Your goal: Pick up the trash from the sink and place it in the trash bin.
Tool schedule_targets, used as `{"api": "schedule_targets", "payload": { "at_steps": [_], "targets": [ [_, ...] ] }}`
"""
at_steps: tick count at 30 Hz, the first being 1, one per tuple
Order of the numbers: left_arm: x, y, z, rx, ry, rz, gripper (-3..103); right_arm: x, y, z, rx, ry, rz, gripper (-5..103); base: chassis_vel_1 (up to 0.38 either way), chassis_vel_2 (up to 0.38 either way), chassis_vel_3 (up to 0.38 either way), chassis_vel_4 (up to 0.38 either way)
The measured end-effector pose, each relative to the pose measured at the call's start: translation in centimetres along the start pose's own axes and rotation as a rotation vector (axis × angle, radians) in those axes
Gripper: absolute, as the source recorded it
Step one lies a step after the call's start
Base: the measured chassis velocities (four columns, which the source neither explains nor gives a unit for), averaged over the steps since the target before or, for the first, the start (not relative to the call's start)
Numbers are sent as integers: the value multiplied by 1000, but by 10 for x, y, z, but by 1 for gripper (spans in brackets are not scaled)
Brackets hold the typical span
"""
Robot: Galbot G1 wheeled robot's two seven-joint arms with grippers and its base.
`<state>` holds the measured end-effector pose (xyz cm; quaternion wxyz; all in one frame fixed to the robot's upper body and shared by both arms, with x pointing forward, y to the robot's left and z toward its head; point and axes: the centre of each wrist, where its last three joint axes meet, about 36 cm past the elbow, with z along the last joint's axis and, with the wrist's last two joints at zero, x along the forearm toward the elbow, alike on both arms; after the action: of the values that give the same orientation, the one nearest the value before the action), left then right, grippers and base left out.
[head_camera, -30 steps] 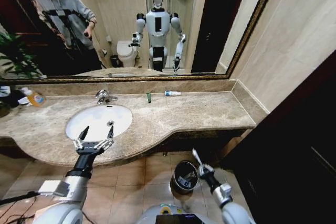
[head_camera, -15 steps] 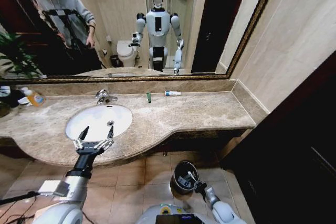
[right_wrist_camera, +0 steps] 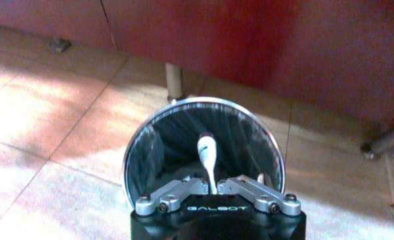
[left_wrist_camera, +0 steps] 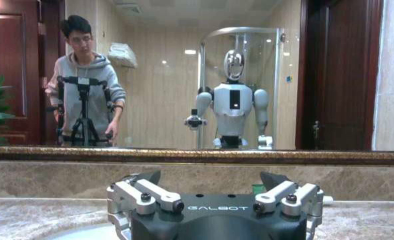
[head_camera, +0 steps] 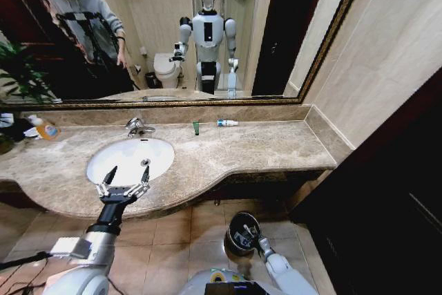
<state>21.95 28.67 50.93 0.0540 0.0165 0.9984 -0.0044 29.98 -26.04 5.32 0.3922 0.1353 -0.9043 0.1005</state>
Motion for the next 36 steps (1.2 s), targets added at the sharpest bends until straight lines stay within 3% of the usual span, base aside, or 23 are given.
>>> {"api": "schedule_targets", "payload": {
  "at_steps": [5,12,14,16,17,24,29,31,36],
  "targets": [
    [0,0,0,0,0,0,100,1,-6,13,12,39,-34,0,0,0,0,0],
    [0,0,0,0,0,0,100,1,-6,15,16,34,-37,32,0,0,0,0],
    [0,0,0,0,0,0,100,1,-5,15,17,31,-35,32,0,0,0,0],
    [0,0,0,0,0,0,100,-1,-2,18,18,27,-21,42,0,0,0,0],
    [0,0,0,0,0,0,100,-1,-2,18,18,27,-21,42,0,0,0,0],
    [0,0,0,0,0,0,100,-3,1,17,-30,17,68,76,0,0,0,0],
    [0,0,0,0,0,0,100,3,2,23,1,-36,108,86,0,0,0,0],
    [0,0,0,0,0,0,100,11,-5,21,65,-59,117,96,0,0,0,0],
    [0,0,0,0,0,0,100,26,-15,22,78,-129,167,100,0,0,0,0]
  ]
}}
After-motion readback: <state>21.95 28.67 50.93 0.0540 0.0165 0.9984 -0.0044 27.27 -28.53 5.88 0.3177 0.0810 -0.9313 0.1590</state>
